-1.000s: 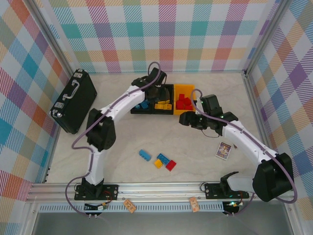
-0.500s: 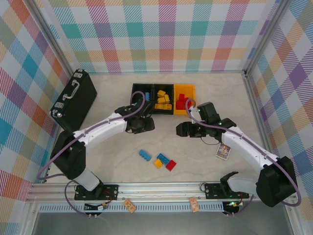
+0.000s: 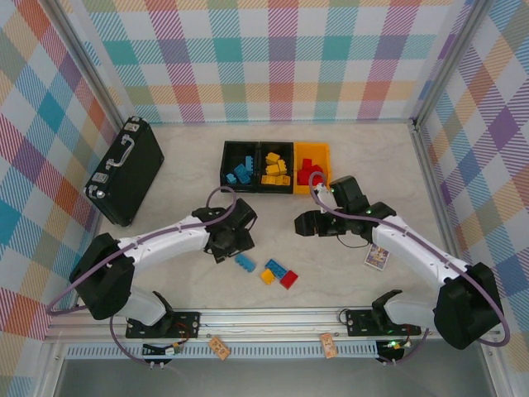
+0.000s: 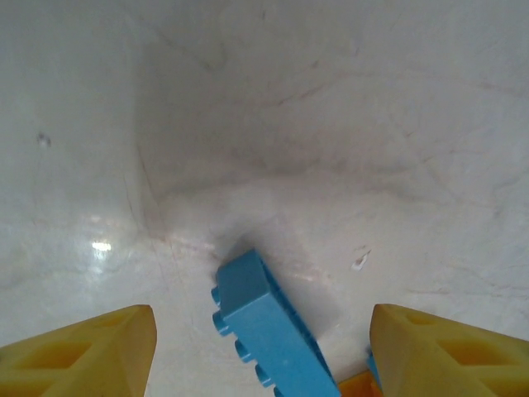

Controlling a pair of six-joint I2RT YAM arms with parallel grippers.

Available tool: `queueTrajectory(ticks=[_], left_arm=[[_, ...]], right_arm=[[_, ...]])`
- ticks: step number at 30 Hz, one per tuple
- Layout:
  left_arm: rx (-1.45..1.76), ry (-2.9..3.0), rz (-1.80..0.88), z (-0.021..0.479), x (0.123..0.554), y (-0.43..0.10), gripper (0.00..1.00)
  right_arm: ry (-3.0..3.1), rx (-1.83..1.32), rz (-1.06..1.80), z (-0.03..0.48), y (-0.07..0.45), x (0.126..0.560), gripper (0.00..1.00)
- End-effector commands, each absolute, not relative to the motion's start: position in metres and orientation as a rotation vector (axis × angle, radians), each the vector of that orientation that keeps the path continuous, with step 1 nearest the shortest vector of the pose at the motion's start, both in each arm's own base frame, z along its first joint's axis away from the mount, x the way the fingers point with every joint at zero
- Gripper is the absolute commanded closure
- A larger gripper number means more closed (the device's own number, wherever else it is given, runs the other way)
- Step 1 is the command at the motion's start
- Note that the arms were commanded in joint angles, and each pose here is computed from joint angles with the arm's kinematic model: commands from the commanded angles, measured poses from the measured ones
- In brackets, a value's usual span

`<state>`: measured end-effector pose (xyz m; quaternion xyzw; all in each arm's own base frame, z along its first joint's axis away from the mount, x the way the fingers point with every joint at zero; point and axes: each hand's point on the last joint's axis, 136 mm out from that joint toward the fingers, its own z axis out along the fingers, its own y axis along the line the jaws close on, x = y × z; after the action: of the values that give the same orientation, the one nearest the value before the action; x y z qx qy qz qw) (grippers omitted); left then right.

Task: Sort the legos into containers by color
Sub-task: Pick up the lego from the middle-left of the table.

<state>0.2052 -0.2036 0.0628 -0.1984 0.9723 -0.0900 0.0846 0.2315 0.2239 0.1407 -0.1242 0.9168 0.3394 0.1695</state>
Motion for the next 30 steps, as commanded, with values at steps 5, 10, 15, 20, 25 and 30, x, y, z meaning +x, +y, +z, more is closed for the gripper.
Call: queueTrajectory(ticks=[5,10,15,20,25,30], left_arm=[[-0.648,2.984,-0.27,0.04,0.189,-0.22,0.32],[-0.642,3.025,-0.247,0.032,0.186,-0.223,0.43],[-0.622,3.052,-0.245,0.026,0.185,-0.227,0.62],[-0.585,3.032,-0.217,0.029,0.192,-0.226,0.81],[-0.545,2.969,-0.214,0.042,0.211,-0.223,0.89],[-0.489,2.88,-0.174,0.07,0.244,-0.213,0.89]], right_arm=[[2.596,-0.388,0.982,0.138,0.229,0.233,0.4],[2.598,-0.376,0.972,0.137,0.228,0.233,0.4],[2.6,-0.355,0.976,0.135,0.228,0.234,0.4],[2.599,-0.35,0.977,0.135,0.228,0.233,0.4],[2.589,-0.351,0.989,0.138,0.229,0.233,0.4],[2.573,-0.346,1.007,0.143,0.233,0.237,0.4]])
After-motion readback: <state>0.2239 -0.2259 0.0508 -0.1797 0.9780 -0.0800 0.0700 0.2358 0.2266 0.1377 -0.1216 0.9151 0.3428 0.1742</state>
